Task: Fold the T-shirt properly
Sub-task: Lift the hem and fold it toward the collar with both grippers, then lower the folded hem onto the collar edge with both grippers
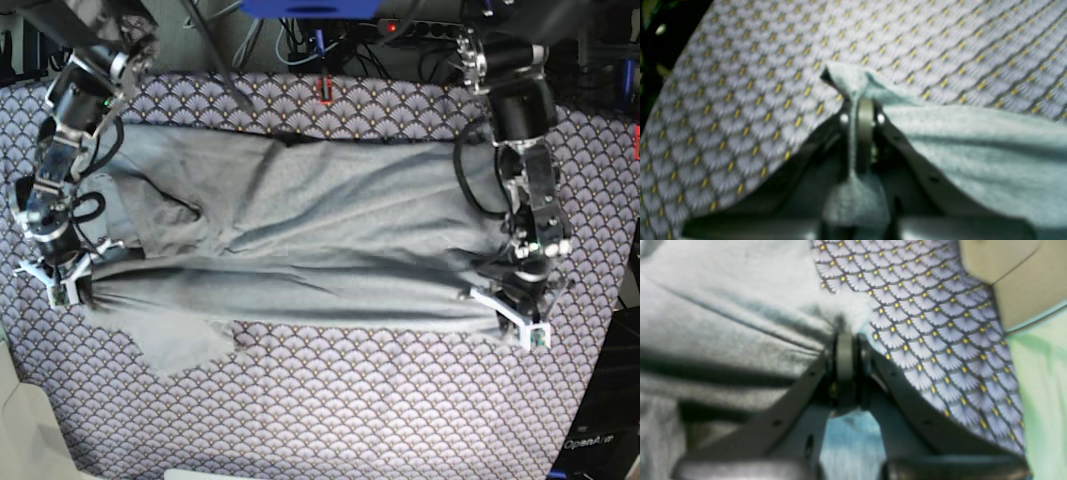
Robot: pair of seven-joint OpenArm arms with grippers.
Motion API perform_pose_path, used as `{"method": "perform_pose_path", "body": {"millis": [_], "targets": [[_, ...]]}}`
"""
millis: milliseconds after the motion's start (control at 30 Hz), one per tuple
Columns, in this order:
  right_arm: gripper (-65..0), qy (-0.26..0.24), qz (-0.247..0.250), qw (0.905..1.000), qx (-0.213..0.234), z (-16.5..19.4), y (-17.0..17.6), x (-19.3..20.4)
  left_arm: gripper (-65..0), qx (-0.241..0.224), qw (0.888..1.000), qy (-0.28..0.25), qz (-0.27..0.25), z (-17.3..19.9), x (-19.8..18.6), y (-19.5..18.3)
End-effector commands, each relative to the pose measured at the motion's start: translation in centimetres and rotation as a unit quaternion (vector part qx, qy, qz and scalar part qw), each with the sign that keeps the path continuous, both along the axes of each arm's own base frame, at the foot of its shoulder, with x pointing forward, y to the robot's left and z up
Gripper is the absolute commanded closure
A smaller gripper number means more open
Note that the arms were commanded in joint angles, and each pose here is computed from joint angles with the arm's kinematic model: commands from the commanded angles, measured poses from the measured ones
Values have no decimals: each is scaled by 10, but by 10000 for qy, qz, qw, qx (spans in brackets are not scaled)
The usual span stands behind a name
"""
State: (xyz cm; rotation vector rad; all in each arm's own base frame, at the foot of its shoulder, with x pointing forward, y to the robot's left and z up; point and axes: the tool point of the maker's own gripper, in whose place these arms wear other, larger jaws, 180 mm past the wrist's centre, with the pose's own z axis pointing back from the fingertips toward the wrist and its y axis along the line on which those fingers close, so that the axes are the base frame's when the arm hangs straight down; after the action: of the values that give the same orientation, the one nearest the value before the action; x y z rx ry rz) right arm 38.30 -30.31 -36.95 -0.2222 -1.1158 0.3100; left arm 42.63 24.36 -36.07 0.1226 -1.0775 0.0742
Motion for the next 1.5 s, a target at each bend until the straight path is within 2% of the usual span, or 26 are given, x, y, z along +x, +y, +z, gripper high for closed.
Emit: {"method": "perform_pose_path", "body": {"millis": [0,167,267,433,667,900,1067,1167,1333,1467], "targets": [[0,-295,-55,9993,-207,22,-10,3,0,129,9992,-382,45,25,8,7],[0,-375,-30,9976,-576,34,-12,-19,0,262,9990,-348,17,20,-20,6],[0,-323,-12,9965,-768,35,-14,-35,0,202,9988,-438,2,23,-36,0],[0,-308,130,9949,-954,33,-11,-63,0,-105,9997,-226,-11,24,-62,-6],[0,-704,336,9957,-501,25,5,-114,0,0,9998,-156,92,30,-98,2],[0,-1064,236,9935,-337,34,-5,-157,0,38,9999,142,68,11,-124,2],[0,-1067,305,9937,-161,26,6,-179,0,40,9995,285,-138,1,-128,-4],[0,-1124,328,9931,-79,25,13,-184,0,-8,9991,427,38,-10,-131,8],[0,-1074,268,9938,49,19,20,-192,0,3,9990,389,212,-10,-117,27],[0,-1074,263,9938,73,18,22,-192,0,45,9996,157,238,6,-98,34]]}}
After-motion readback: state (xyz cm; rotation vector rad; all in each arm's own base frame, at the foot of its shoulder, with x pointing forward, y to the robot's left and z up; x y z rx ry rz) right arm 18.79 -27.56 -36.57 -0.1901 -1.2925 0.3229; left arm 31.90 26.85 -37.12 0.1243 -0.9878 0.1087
